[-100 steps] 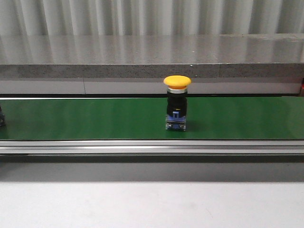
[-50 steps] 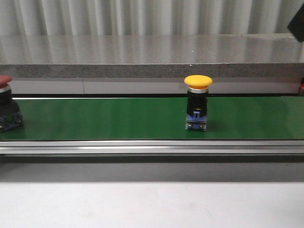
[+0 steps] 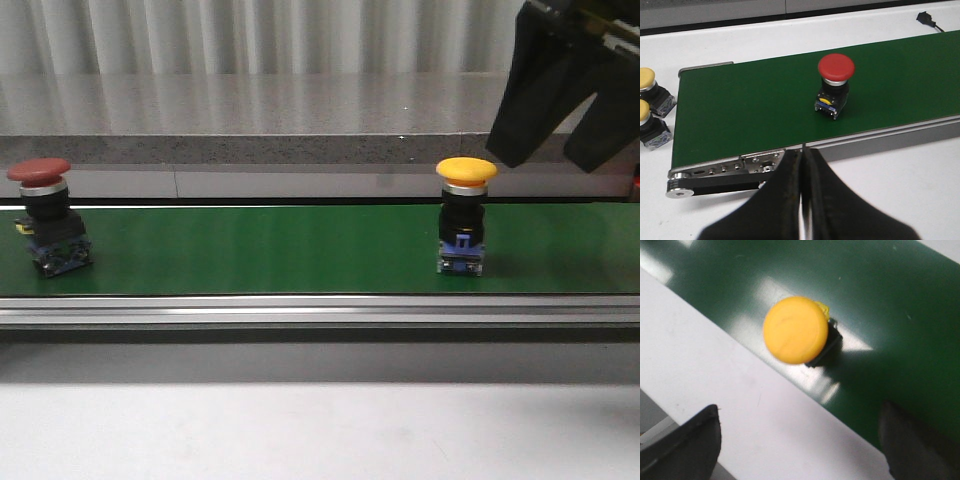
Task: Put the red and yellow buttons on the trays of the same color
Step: 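Lower the right gripper onto the yellow button at the belt's end, grasp, then carry the yellow button with the right gripper into the yellow tray, release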
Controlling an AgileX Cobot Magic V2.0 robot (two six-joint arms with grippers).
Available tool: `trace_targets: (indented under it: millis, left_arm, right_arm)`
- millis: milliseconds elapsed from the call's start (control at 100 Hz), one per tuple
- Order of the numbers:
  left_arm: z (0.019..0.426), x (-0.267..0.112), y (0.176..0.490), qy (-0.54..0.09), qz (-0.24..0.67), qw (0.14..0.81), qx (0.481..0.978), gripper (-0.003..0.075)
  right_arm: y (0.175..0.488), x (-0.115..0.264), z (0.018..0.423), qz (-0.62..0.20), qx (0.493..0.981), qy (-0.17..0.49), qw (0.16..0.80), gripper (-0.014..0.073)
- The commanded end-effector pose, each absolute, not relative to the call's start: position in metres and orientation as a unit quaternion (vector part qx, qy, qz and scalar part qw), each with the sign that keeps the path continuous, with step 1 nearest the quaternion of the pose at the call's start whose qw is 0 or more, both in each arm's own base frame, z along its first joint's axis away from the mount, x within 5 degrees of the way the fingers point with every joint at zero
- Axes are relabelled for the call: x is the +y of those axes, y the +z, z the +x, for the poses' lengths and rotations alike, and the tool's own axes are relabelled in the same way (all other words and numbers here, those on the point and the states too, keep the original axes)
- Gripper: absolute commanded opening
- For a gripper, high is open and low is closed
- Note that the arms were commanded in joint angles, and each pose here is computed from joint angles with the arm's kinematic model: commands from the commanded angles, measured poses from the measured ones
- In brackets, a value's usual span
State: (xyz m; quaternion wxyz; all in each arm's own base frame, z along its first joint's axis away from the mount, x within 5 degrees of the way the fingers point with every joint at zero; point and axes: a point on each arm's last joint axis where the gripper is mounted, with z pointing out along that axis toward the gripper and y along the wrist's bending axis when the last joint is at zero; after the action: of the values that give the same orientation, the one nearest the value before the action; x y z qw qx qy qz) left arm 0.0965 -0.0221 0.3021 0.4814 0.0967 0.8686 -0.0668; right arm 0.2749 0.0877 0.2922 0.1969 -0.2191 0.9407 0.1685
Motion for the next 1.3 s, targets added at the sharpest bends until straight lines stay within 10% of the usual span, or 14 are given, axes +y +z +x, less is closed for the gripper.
trace_targets:
  millis: [0, 310, 550, 690, 1290]
  left_arm:
    - [0.099, -0.024, 0.315, -0.076, 0.093, 0.518, 0.847, -0.002]
    - [0.099, -0.024, 0.315, -0.076, 0.093, 0.518, 0.847, -0.002]
    - [0.099, -0.024, 0.315, -0.076, 0.093, 0.518, 0.847, -0.002]
    - [0.099, -0.024, 0.315, -0.076, 0.093, 0.518, 0.847, -0.002]
    - [0.099, -0.024, 0.315, -0.076, 0.093, 0.518, 0.847, -0.002]
  right_arm:
    - [0.304, 0.092, 0.287, -0.214, 0.932, 0.175, 0.233, 0.0634]
    - [0.283, 0.096, 0.315, -0.211, 0.935, 0.166, 0.232, 0.0607]
    - [0.283, 0.095, 0.315, -0.215, 0.935, 0.162, 0.233, 0.0119]
    - [0.289, 0.091, 0.314, -0.202, 0.935, 0.162, 0.243, -0.0013]
    - [0.312, -0.02, 0.265, 0.058, 0.952, 0.04, 0.298, -0.0035]
